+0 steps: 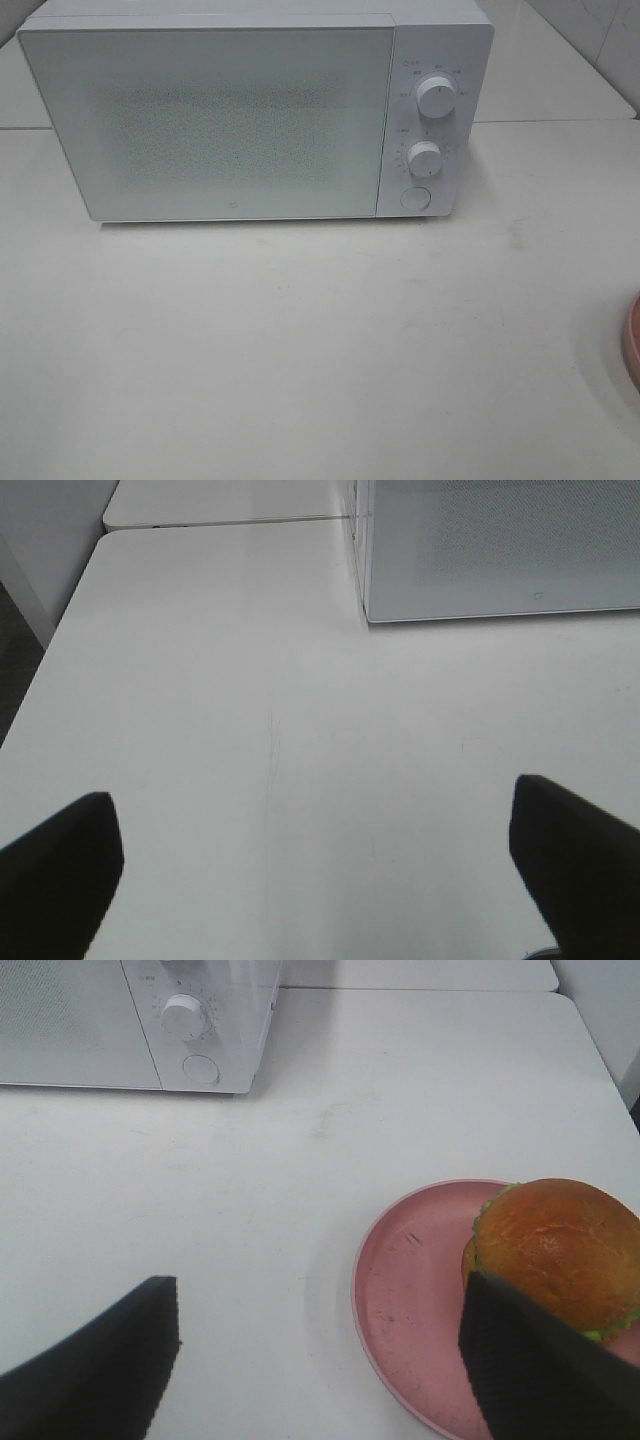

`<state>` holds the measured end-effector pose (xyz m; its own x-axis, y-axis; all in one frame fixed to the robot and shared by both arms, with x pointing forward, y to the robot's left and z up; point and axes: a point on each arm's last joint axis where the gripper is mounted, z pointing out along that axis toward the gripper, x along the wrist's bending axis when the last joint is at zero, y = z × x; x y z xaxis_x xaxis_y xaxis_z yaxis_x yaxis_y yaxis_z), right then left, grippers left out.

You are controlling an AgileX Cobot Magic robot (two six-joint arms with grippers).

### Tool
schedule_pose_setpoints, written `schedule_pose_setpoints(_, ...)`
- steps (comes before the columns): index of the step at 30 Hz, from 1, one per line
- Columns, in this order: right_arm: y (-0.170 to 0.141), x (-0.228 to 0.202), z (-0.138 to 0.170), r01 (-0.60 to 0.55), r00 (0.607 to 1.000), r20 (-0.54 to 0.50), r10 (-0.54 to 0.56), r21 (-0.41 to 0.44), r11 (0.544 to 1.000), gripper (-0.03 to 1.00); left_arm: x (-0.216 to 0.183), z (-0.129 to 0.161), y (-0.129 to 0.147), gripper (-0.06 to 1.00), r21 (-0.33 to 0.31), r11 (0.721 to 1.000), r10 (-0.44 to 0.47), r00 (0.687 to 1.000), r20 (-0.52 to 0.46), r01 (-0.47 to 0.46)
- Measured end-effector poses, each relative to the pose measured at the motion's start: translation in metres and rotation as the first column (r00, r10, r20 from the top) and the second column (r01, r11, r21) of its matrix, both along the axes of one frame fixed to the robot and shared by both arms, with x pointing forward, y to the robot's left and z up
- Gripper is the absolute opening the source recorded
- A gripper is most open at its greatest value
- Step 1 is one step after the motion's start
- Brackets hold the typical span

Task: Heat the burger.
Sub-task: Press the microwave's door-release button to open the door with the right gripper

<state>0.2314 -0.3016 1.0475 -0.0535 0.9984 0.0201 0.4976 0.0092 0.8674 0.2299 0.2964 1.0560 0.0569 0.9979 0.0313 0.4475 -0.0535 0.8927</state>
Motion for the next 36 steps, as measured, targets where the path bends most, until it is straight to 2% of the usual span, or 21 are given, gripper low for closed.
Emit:
schedule_pose_setpoints(21, 0.0, 0.0, 0.0, 0.0, 1.0, 0.0, 0.0, 0.0, 1.0, 0.76, 0.0, 0.0, 0.0, 0.97, 0.0, 1.0, 0.0, 1.0, 0.0, 0.0)
schedule_pose_setpoints(36, 0.004, 0.04, 0.014, -0.002, 0.992, -0.127, 0.0, -0.01, 1.0, 0.76, 0.0, 0.0, 0.0, 0.97, 0.001, 1.0, 0.0, 1.0, 0.0, 0.0)
